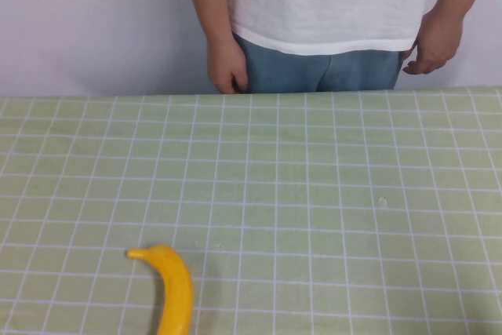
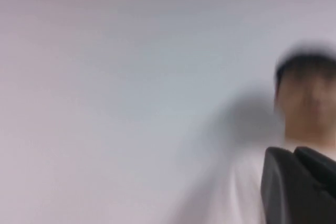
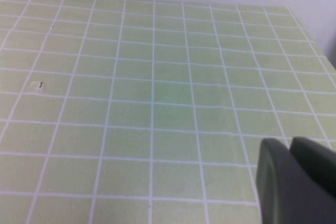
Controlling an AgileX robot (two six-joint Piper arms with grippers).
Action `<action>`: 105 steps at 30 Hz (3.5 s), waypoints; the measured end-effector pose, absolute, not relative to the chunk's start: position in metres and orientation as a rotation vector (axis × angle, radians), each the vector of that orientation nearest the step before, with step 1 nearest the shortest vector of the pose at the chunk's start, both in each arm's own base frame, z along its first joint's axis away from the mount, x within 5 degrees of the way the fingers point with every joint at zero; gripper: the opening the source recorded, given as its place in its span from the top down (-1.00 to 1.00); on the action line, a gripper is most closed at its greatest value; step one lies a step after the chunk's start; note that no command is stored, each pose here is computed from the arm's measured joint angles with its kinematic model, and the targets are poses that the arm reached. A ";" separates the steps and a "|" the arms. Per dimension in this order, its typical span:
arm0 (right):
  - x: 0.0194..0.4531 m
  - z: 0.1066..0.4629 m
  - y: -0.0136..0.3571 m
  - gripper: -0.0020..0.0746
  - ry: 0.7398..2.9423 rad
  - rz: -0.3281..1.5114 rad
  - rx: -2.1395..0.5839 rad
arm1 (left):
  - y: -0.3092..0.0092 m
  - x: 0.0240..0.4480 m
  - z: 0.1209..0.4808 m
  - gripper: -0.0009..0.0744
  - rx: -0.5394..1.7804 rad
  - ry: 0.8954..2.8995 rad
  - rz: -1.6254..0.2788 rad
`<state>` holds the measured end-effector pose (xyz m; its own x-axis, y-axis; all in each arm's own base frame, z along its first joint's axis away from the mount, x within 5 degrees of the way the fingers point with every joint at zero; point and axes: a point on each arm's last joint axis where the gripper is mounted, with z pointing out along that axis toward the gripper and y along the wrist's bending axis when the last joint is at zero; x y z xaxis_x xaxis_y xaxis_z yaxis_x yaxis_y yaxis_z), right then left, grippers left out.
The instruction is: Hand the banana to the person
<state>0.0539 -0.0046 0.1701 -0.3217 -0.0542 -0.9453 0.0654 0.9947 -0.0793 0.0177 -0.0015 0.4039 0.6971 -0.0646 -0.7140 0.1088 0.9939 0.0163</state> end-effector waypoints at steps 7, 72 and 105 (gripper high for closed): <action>0.054 0.170 -0.005 0.97 1.895 -0.120 0.008 | -0.015 0.091 0.394 0.99 0.092 1.510 -0.171; 0.054 0.170 -0.005 0.97 1.895 -0.120 0.008 | -0.169 0.193 0.131 -0.56 0.474 3.114 -0.178; 0.054 0.170 -0.005 0.97 1.895 -0.120 0.008 | -0.132 0.205 0.265 0.27 1.094 2.357 0.253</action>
